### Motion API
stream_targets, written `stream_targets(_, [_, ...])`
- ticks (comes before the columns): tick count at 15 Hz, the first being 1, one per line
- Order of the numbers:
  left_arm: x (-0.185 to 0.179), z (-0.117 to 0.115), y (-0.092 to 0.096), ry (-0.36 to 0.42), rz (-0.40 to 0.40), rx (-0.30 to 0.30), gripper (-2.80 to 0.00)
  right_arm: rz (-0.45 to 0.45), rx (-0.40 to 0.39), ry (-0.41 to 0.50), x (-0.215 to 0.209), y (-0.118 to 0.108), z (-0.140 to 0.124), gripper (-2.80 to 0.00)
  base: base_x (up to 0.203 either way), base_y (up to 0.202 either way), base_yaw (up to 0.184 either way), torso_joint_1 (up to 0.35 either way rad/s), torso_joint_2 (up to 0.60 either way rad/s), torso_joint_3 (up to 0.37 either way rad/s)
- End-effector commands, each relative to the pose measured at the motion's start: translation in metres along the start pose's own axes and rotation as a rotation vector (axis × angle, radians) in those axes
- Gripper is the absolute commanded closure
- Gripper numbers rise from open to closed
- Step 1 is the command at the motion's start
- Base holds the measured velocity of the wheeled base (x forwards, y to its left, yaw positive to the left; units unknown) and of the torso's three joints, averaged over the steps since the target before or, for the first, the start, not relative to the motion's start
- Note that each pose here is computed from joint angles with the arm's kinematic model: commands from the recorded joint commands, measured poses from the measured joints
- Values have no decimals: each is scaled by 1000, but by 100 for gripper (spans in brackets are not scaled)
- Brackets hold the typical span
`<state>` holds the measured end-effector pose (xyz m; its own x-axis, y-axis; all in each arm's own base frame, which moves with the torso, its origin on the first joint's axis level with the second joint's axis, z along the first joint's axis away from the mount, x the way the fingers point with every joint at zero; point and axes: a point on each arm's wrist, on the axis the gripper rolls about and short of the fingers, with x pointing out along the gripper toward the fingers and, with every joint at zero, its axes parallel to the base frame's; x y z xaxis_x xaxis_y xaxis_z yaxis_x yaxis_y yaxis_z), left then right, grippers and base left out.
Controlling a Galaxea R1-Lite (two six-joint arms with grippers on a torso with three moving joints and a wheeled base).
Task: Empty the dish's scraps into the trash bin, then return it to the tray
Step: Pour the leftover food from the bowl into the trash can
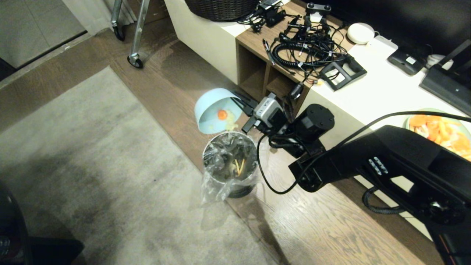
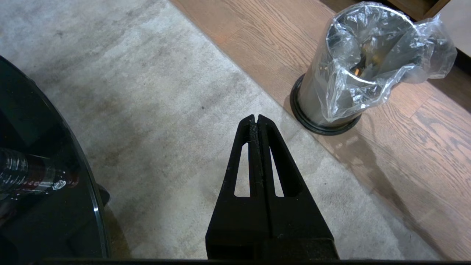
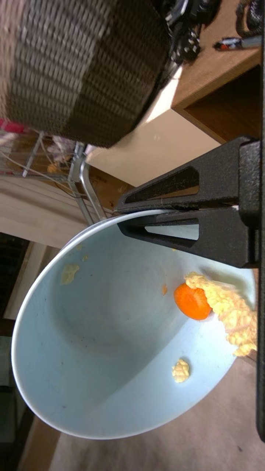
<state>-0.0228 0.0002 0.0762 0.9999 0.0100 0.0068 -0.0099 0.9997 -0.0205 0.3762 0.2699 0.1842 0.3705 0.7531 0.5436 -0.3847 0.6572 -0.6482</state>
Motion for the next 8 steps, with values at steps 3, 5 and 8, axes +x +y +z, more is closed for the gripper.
stream_targets(3, [0,0,0,-1,1,-1,0,-41,-2,-71,7,-6,3,0,0,0,0,0,0,0])
stream_targets(5, [0,0,0,-1,1,-1,0,10,-6,-111,7,-8,4,0,0,0,0,0,0,0])
stream_targets(8, [0,0,0,-1,1,-1,0,23,-14,-124,7,-11,3,0,0,0,0,0,0,0])
